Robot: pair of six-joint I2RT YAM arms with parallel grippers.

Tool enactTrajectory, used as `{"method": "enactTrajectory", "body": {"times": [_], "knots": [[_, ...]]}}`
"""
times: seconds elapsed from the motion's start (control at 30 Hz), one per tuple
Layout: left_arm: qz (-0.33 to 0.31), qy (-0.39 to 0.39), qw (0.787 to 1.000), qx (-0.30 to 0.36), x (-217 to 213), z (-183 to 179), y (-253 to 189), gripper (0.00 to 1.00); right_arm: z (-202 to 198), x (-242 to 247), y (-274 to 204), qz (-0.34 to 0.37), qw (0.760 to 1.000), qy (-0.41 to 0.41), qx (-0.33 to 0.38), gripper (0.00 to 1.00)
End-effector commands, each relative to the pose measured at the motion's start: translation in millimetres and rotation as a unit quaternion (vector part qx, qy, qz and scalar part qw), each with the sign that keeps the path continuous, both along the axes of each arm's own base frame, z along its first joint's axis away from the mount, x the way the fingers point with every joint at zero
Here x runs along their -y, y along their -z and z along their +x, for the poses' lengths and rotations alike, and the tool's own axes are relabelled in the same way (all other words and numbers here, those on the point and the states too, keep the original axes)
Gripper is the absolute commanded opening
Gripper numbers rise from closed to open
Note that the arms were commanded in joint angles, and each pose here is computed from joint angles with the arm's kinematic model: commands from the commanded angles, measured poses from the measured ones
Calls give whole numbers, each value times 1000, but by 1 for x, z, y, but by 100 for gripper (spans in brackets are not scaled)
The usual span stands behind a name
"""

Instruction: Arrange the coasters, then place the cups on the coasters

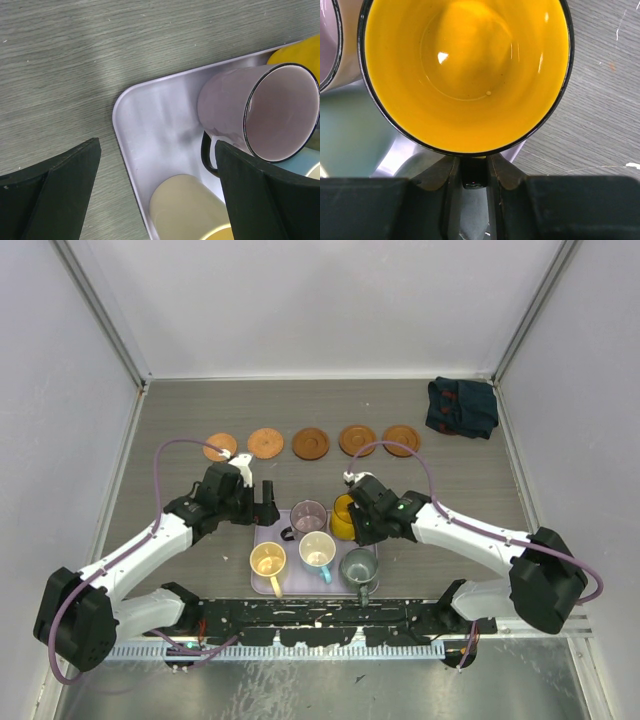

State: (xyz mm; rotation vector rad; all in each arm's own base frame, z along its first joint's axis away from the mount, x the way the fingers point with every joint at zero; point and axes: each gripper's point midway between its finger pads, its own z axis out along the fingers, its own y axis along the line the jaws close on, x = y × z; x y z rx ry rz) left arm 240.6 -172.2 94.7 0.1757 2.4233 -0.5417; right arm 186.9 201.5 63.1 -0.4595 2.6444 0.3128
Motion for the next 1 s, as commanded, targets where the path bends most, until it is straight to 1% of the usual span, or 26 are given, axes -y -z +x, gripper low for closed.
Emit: {"method": "enactTrajectory", "body": {"times": [0.0, 0.07, 0.2, 0.53, 0.73, 0.9, 0.97], "knots": [[-17, 2, 999, 30, 7, 11, -15, 98, 37, -12, -31, 21, 996, 22, 78, 1], [-18, 2, 999, 32, 8, 12, -16, 98, 42, -10, -35, 14, 995, 27, 91, 1], [-20, 2, 999, 38, 8, 13, -19, 98, 55, -4, -54, -8, 989, 40, 145, 1], [-20, -2, 998, 51, 6, 15, -24, 98, 90, 12, -117, -32, 959, 84, 270, 1], [-15, -5, 998, 57, 5, 18, -25, 98, 113, 32, -146, -71, 924, 118, 356, 1], [-14, -4, 998, 60, 7, 22, -25, 98, 137, 45, -161, -130, 883, 123, 434, 1], [-14, -5, 998, 62, 7, 24, -25, 98, 150, 50, -163, -136, 871, 131, 454, 1]]}}
